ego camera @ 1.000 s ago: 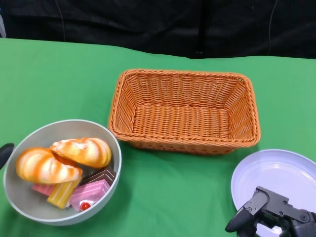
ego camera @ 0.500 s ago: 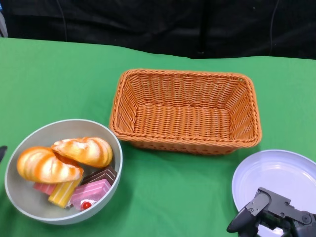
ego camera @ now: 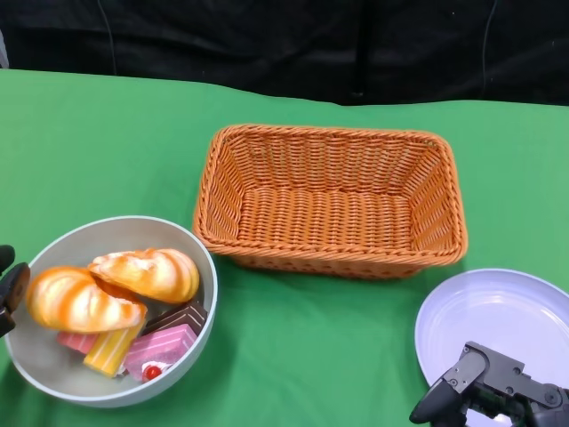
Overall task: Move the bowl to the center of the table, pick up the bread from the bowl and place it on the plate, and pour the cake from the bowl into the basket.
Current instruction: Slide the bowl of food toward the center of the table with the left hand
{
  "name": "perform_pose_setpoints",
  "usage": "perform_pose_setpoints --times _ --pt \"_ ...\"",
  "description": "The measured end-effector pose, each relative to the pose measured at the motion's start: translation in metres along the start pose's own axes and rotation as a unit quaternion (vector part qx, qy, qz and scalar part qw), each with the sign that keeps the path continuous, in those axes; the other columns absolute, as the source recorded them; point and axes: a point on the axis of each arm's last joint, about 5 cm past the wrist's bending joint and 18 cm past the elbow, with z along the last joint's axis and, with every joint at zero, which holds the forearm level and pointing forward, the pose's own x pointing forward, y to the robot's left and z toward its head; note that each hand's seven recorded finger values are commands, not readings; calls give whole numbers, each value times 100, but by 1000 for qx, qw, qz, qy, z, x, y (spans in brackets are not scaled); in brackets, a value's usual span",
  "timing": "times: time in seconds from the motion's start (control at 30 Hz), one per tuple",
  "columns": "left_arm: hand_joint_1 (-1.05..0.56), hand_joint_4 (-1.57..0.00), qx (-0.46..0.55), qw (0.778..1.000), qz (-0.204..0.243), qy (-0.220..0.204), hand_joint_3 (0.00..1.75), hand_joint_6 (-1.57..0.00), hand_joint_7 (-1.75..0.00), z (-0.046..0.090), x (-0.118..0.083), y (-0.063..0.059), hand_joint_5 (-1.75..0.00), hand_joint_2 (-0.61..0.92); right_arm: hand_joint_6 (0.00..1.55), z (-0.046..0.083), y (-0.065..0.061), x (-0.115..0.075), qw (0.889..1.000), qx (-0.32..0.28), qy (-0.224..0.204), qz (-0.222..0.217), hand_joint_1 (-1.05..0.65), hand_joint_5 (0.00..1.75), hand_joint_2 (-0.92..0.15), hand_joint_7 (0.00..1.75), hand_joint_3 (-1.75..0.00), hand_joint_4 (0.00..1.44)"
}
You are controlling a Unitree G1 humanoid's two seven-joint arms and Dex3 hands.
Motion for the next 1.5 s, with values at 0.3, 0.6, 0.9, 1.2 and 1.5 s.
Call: perform_pose_setpoints --times 0.3,0.6,0.9,1.2,1.5 --pt "-63 0 -54 994 -71 58 78 0 0 6 5 2 0 92 78 0 0 -1 1000 0 1 0 -7 173 -42 131 -129 79" --pt "-64 0 -119 983 -106 86 82 0 0 10 5 -3 0 92 77 1 0 -1 1000 -1 1 -1 -9 173 -42 131 -128 78" --pt "-66 0 -163 975 -118 98 83 0 0 12 1 -13 0 92 76 1 -1 -1 1000 -1 1 -1 -8 174 -42 131 -129 78" --pt "-66 0 -191 958 -174 124 83 0 0 13 -5 -36 0 92 76 2 -1 0 1000 0 -1 -4 -8 174 -41 131 -130 79" --pt "-66 0 -219 954 -160 128 83 0 0 10 -10 -46 0 92 77 2 -1 0 1000 0 -2 -4 -7 174 -41 131 -130 79"
